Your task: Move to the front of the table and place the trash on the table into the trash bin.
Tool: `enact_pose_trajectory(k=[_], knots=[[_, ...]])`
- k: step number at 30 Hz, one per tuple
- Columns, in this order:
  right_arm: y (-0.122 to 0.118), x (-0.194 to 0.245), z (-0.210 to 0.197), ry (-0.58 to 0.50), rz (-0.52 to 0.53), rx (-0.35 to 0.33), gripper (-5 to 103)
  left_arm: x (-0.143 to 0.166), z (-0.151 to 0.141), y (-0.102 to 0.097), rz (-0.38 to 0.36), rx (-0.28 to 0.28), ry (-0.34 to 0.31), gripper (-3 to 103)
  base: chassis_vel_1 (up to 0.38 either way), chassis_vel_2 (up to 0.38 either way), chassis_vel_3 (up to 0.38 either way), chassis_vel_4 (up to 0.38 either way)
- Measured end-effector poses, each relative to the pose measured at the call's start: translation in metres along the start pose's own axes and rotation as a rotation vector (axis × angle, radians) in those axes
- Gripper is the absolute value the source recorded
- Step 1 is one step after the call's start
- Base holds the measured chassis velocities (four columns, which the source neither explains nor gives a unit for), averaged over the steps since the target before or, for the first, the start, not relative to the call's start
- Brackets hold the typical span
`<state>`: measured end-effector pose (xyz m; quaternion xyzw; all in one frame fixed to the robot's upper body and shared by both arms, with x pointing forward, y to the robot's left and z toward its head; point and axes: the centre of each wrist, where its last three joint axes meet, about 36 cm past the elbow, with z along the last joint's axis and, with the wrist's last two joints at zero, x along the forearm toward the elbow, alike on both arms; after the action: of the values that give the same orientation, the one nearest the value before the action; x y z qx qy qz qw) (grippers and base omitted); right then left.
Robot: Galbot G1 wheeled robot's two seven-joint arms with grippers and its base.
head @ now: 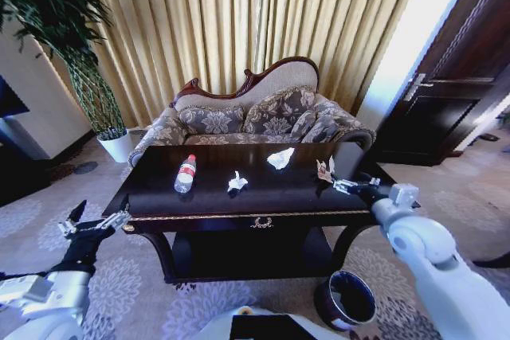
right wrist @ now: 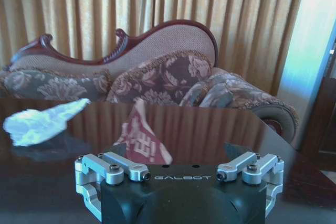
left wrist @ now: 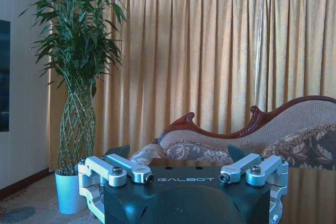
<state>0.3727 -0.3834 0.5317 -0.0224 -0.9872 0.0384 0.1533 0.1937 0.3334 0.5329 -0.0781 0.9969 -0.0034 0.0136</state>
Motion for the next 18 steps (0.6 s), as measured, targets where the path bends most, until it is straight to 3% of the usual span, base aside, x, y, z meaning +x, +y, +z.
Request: enact_pose_trajectory(k=[7, 18], knots=[[-0.004, -0.011, 0.001, 0.019, -0.008, -0.012, 100, 0.001, 0.001, -0.001, -0.009, 0.007, -0.003, 100, 0.0, 0.0, 0.0, 0.0], [0.017, -0.021, 0.005, 0.027, -0.047, -0.037, 100, 0.004, 0.002, 0.0, -0.017, 0.01, 0.003, 100, 0.0, 0.0, 0.0, 0.0]])
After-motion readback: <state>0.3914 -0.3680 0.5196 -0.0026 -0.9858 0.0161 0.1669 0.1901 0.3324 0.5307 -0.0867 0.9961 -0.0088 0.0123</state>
